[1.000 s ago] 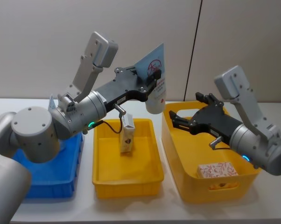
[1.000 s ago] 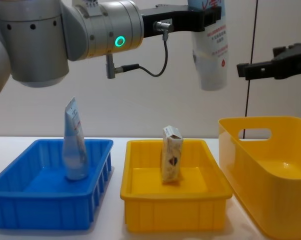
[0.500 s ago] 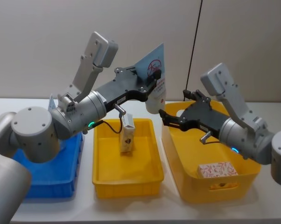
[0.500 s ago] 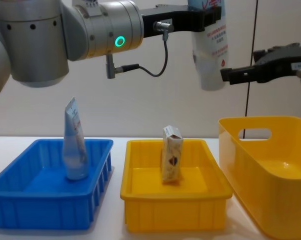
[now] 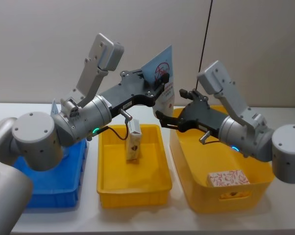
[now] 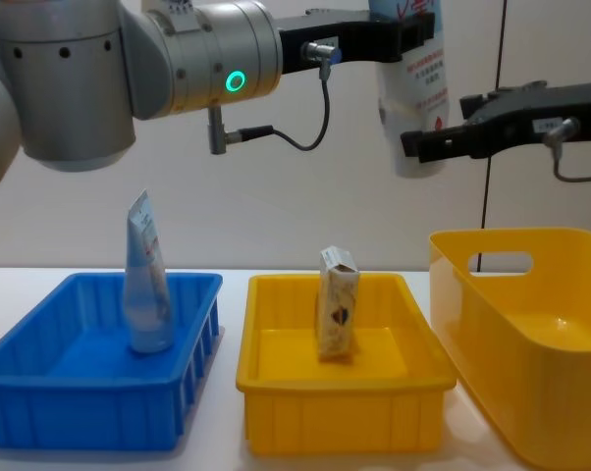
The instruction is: Bimanual collaborative sorting of washing and personal care products
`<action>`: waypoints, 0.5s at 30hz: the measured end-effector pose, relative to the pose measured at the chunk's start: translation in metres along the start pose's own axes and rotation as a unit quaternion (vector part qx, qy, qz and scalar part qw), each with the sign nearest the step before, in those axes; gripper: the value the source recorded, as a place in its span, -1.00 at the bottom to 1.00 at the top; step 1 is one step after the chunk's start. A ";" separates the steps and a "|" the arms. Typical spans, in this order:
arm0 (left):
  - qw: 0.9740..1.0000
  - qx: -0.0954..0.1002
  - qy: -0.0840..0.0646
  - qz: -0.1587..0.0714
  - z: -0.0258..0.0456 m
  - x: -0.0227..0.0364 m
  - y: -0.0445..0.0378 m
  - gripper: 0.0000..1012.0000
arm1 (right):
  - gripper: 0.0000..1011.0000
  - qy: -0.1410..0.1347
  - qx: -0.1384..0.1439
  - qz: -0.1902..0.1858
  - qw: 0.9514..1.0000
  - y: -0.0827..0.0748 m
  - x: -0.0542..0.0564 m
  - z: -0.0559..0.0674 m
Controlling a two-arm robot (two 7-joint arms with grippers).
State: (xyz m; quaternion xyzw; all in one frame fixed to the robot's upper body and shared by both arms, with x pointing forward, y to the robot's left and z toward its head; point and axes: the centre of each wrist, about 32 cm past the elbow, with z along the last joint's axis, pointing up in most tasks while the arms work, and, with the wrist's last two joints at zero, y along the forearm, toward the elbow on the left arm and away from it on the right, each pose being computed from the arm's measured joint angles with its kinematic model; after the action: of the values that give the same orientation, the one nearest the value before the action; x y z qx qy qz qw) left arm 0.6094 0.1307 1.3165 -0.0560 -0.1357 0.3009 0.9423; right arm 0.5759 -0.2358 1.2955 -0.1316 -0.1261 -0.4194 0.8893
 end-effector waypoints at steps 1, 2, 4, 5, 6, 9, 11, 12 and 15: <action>1.000 0.000 0.000 0.000 0.0000 0.0000 0.0000 -0.52 | 0.99 0.000 0.001 0.003 1.000 0.002 0.001 0.000; 1.000 0.000 0.000 0.000 0.0000 0.0000 0.0000 -0.52 | 0.99 0.000 0.001 0.005 1.000 0.004 0.001 0.000; 1.000 0.000 0.000 0.000 0.0000 0.0000 0.0000 -0.52 | 0.99 -0.001 0.002 0.010 1.000 0.008 0.001 0.001; 1.000 0.000 0.000 0.000 0.0000 0.0000 0.0000 -0.52 | 0.99 -0.001 0.003 0.011 1.000 0.009 0.002 0.001; 1.000 0.000 0.000 0.000 0.0000 0.0000 0.0000 -0.52 | 0.99 -0.001 0.003 0.013 1.000 0.010 0.002 0.001; 1.000 0.000 0.000 0.000 0.0000 0.0000 0.0000 -0.52 | 0.99 -0.001 0.004 0.018 1.000 0.015 0.002 0.002; 1.000 0.000 0.000 0.000 0.0000 0.0000 0.0000 -0.52 | 0.97 -0.001 0.004 0.021 1.000 0.019 0.003 0.002; 1.000 0.000 0.000 0.000 0.0000 0.0000 0.0000 -0.52 | 0.94 -0.001 0.004 0.022 1.000 0.020 0.003 0.002; 1.000 0.000 0.000 0.000 0.0000 0.0000 0.0000 -0.52 | 0.81 0.001 0.004 0.024 1.000 0.025 0.004 0.003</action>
State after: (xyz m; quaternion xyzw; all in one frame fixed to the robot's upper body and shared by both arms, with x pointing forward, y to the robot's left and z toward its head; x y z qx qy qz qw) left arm 0.6094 0.1307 1.3165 -0.0560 -0.1357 0.3010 0.9423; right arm 0.5971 -0.2224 1.2962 -0.1304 -0.1242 -0.3971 0.8999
